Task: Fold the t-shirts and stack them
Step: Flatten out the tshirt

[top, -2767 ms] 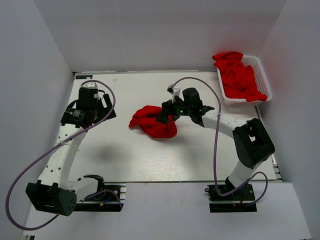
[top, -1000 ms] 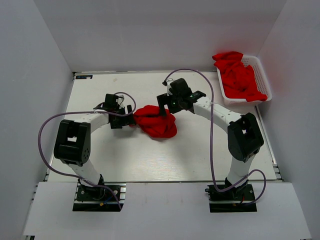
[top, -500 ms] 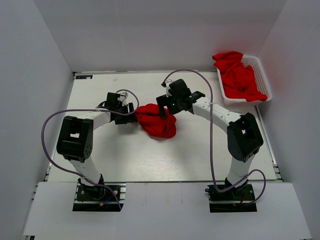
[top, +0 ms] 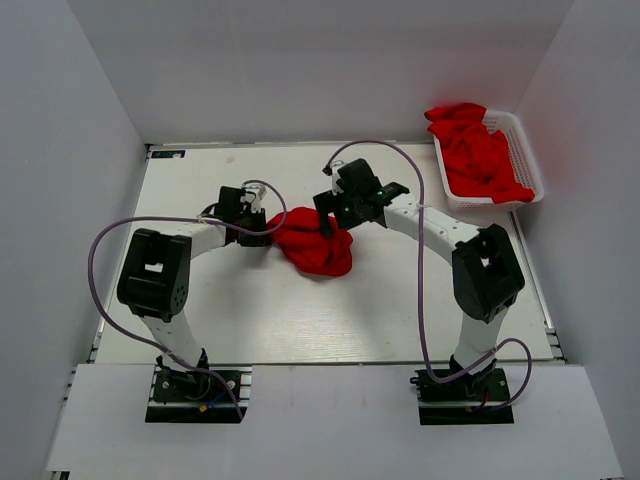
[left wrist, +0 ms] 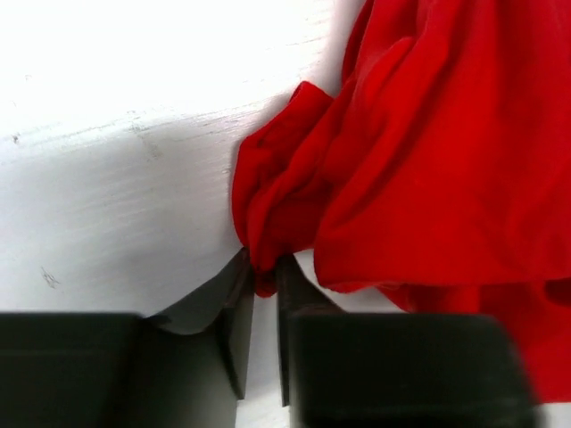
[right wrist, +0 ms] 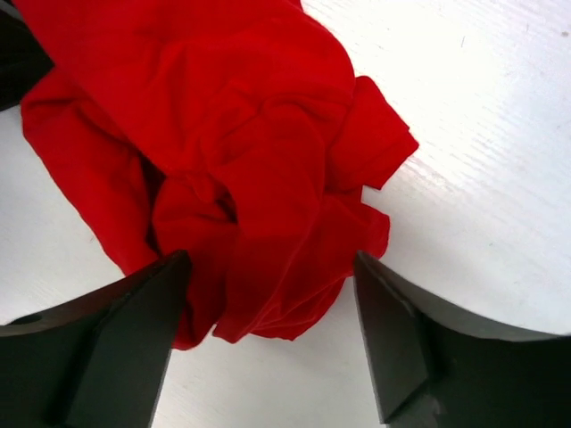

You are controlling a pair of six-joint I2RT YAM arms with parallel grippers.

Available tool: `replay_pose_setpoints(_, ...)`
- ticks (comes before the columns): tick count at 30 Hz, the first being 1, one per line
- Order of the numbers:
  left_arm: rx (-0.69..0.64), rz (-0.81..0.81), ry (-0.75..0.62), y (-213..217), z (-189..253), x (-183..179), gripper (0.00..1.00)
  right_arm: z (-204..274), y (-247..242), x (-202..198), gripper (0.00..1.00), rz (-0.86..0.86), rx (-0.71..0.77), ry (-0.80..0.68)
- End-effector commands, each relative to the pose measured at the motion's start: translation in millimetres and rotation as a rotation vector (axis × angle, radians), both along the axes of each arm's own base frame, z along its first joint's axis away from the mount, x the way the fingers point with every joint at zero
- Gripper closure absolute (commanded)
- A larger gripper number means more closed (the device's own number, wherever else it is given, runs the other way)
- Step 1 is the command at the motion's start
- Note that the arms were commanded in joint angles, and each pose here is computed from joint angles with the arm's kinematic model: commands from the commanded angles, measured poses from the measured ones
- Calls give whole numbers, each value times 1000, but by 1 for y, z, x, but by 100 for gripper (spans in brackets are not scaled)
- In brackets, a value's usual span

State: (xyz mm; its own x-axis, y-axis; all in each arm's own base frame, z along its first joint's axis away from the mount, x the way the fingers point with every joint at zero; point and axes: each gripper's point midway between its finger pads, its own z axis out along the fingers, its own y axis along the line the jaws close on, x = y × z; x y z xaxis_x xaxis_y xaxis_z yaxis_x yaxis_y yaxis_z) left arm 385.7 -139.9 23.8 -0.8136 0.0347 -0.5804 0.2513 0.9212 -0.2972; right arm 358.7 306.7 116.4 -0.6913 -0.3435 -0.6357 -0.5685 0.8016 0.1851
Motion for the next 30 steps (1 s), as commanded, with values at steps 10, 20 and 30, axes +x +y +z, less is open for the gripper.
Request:
replay_pose_setpoints(10, -7, 115, -213, 12, 59, 14, 100, 35, 10, 17, 100, -15, 61, -85)
replay_pose_setpoints(20, -4, 244, -353, 31, 138, 15, 100, 90, -11, 23, 100, -119, 116, -259)
replay_pose_setpoints(30, 109, 449, -548, 82, 281, 10, 100, 208, -94, 43, 100, -398, -18, -618)
